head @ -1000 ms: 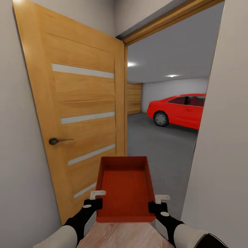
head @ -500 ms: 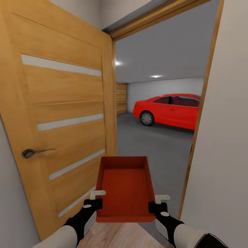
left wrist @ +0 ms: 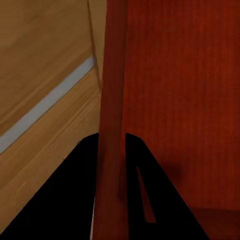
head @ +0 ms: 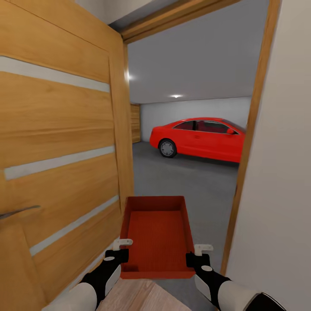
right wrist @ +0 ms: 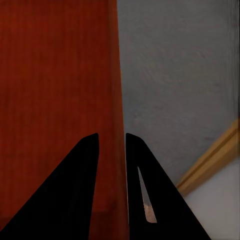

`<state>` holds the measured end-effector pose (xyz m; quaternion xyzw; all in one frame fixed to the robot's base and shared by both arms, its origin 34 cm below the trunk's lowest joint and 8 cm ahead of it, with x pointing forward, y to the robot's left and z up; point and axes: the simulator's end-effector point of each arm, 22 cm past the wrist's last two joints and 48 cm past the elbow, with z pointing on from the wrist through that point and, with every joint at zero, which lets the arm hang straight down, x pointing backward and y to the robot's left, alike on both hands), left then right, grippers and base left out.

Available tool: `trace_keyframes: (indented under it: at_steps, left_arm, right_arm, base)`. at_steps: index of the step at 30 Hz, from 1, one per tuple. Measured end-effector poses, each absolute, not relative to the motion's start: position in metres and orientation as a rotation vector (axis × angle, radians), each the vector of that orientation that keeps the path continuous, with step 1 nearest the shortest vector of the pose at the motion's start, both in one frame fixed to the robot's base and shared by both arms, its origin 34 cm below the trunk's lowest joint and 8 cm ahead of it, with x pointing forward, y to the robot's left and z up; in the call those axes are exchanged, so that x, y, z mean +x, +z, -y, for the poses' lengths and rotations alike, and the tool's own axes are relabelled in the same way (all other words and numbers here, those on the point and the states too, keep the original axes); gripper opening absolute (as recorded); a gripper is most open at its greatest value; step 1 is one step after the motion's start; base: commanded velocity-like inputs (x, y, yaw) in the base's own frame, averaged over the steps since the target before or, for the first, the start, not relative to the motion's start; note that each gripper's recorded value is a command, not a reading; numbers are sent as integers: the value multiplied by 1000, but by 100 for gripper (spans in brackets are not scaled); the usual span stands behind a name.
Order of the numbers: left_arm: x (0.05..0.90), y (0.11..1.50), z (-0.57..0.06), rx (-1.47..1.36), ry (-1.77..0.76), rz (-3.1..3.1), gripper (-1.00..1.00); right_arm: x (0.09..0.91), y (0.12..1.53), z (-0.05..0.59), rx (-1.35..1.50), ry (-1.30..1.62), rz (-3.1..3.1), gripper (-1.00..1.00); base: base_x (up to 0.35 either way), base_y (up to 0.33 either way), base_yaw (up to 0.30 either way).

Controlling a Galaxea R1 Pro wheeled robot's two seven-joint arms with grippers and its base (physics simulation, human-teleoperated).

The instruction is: Move the two storage containers from the living room to the garage. In the garage, place one container on the floor and stack the other container on top of it (either order is fine).

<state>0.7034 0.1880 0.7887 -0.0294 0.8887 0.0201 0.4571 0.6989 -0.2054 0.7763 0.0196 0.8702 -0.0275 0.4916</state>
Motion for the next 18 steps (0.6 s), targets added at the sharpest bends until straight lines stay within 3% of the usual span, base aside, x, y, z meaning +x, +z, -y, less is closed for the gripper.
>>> trace_keyframes:
  at_steps: [18]
  left_arm:
    - [703, 789, -188, -72, 49, -2191, -100]
  right_arm:
    - [699, 776, 205, 47, -67, -2112, -100]
  base:
    - [280, 216, -285]
